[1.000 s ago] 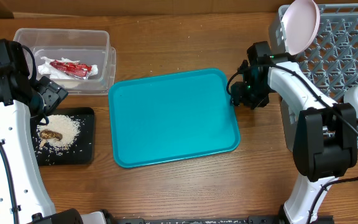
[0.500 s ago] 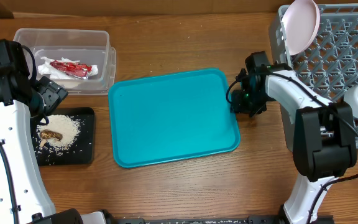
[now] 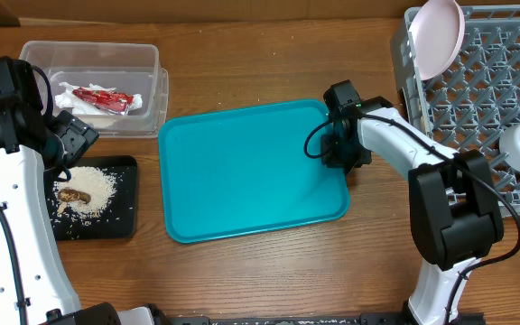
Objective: Sort waste into correct bins and load items into the dishwasher
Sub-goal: 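Move the right gripper to the right edge of the teal tray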
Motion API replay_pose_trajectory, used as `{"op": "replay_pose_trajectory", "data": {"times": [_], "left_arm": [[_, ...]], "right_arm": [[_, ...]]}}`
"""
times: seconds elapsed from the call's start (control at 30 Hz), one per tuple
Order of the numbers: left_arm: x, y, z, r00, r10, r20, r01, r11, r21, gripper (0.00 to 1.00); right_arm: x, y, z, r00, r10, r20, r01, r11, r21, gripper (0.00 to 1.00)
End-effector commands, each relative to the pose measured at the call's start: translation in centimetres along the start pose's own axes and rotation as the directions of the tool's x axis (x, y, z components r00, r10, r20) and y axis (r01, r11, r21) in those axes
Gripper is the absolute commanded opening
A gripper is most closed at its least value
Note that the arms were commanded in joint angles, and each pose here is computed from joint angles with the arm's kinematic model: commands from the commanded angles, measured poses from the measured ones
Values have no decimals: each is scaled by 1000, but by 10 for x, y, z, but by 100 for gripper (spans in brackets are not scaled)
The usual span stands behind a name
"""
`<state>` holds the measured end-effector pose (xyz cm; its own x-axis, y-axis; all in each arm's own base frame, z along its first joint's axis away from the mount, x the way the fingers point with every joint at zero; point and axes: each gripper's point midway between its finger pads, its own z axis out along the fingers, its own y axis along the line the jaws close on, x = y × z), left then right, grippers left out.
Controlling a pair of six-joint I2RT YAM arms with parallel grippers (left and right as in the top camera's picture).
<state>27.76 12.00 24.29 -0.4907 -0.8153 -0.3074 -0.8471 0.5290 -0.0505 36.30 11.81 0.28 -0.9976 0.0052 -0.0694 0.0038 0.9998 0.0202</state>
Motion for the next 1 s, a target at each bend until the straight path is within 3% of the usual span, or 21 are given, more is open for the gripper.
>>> {"op": "replay_pose_trajectory", "data": {"times": [0.0,0.37,0.97], "left_arm": [[-2,0,-1,1000,-15,5,15,1000,0,100],[-2,0,-1,1000,-15,5,15,1000,0,100],[-2,0,-1,1000,-15,5,15,1000,0,100]], "right_arm": [[0,-5,0,999,42,8,-42,999,22,26],[2,-4,0,995,102,-3,-102,995,12,17],[1,-19,0,987,163,-14,-163,986,21,11]]}}
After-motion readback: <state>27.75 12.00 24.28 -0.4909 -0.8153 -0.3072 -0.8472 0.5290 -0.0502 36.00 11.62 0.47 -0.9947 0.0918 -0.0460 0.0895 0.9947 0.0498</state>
